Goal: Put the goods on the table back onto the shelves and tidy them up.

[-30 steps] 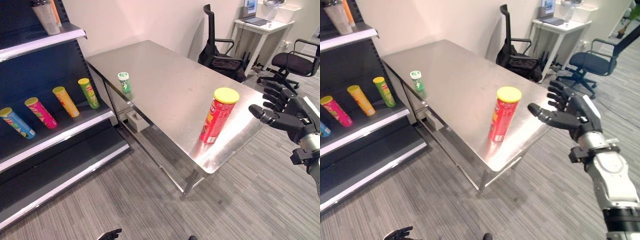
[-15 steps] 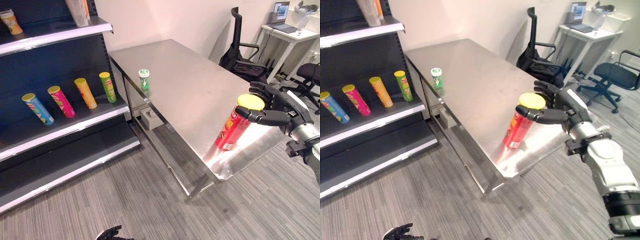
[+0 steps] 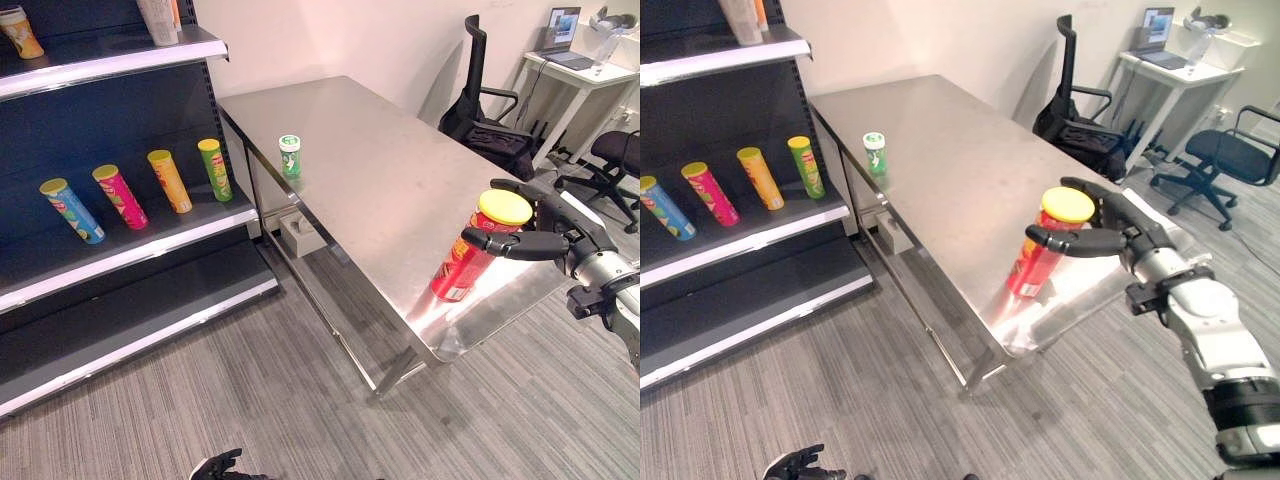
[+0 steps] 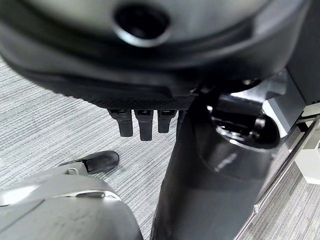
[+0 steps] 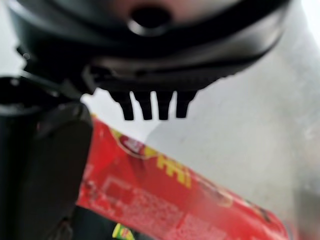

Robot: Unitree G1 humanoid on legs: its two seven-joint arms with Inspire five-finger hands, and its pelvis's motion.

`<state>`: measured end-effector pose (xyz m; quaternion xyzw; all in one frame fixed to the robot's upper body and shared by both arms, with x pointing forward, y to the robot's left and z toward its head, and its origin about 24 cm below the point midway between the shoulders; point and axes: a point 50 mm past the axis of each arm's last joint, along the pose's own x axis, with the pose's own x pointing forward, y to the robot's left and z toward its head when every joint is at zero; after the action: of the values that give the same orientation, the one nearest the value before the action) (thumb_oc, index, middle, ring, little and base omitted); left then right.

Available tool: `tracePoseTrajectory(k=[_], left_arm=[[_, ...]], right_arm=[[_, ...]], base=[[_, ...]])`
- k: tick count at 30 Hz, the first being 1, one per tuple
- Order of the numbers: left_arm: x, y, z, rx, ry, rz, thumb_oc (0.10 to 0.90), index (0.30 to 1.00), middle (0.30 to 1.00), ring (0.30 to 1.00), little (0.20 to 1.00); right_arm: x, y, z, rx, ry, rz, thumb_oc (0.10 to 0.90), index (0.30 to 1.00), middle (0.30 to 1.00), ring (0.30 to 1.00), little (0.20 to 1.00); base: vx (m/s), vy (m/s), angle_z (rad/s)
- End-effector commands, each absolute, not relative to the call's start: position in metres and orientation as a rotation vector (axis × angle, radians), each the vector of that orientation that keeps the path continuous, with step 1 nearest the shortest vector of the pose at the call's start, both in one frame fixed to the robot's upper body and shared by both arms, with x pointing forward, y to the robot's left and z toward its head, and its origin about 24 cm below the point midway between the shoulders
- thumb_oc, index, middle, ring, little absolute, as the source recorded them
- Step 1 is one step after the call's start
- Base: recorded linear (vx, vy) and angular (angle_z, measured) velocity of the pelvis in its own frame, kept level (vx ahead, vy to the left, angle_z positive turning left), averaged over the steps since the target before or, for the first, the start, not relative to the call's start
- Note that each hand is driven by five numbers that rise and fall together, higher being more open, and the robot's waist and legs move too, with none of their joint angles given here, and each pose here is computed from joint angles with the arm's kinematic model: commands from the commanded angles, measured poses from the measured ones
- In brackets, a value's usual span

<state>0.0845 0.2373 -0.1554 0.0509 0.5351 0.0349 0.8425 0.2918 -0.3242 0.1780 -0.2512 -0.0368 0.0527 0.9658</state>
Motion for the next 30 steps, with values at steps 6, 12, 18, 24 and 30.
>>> tracePoseTrajectory(k=[6,12,18,24,30], left_arm=[[0.082,0.254,-0.152,0.219,1.140,0.033,0.800,0.900,0.900,0.900,0.900],[0.079,0.255,-0.153,0.220,1.153,0.042,0.800,0.900,0.900,0.900,0.900],[0.077,0.256,-0.153,0.224,1.157,0.048,0.800,0.900,0.900,0.900,0.900],[0.080,0.261,-0.150,0.224,1.136,0.085,0.800,0.900,0.900,0.900,0.900],[0.071,0.267,-0.149,0.200,1.144,0.129,0.800,0.900,0.900,0.900,0.900]], right_arm=[[0.304,-0.317,0.245,-0.604,-0.319,0.060,0.598,0.596,0.596,0.596,0.596],[0.304,-0.314,0.250,-0.584,-0.364,0.042,0.400,0.300,0.300,0.300,0.300],[0.300,-0.309,0.258,-0.586,-0.429,0.029,0.400,0.300,0.300,0.300,0.300],[0.281,-0.304,0.284,-0.660,-0.596,-0.050,0.400,0.300,0.300,0.300,0.300],[0.262,-0.296,0.309,-0.711,-0.766,-0.118,0.400,0.300,0.300,0.300,0.300]], base=[[0.00,0.000,0.00],[0.00,0.000,0.00],[0.00,-0.006,0.02],[0.01,-0.057,0.08],[0.00,-0.123,0.08]])
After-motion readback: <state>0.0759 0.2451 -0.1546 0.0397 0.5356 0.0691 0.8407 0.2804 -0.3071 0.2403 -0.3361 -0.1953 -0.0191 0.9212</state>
